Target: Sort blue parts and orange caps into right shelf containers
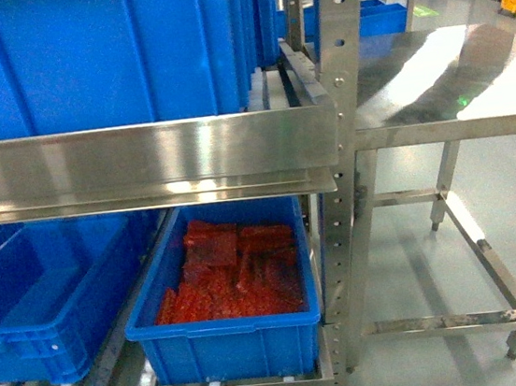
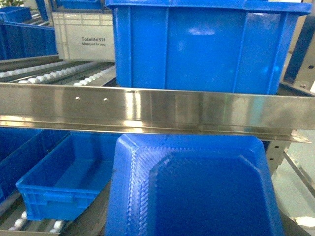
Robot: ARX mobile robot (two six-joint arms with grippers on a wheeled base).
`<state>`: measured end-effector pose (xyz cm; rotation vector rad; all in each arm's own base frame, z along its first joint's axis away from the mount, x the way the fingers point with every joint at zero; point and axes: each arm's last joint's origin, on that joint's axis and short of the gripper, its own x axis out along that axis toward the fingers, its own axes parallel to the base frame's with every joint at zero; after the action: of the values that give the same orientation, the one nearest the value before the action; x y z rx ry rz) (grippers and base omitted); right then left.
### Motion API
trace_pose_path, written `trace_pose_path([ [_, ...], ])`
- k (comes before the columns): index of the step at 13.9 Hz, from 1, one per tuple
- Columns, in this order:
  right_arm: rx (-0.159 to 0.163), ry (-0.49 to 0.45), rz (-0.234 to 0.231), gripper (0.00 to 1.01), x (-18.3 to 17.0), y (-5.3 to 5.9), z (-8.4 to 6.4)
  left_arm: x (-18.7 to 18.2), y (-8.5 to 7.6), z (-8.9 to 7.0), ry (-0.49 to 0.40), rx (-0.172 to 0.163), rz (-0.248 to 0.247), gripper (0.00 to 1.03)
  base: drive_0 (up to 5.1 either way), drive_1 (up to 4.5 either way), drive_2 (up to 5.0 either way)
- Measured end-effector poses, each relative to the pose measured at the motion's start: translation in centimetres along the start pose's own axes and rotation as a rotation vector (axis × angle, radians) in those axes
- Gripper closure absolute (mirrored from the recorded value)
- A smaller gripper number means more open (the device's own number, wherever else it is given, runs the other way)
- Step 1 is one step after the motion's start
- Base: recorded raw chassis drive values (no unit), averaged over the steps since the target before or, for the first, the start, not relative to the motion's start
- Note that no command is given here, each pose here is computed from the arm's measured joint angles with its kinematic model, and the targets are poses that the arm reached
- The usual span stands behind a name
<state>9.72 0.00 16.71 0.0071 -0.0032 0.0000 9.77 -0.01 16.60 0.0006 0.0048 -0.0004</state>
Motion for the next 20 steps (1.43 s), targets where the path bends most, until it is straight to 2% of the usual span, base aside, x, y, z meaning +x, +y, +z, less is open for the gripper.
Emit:
trace_pose_path([
  [20,0.0,0.0,0.0,0.58,0.0,0.0,0.0,0.0,0.0,0.01,-0.001,0.0,-0.001,0.62,-5.1,2.4,2.4],
])
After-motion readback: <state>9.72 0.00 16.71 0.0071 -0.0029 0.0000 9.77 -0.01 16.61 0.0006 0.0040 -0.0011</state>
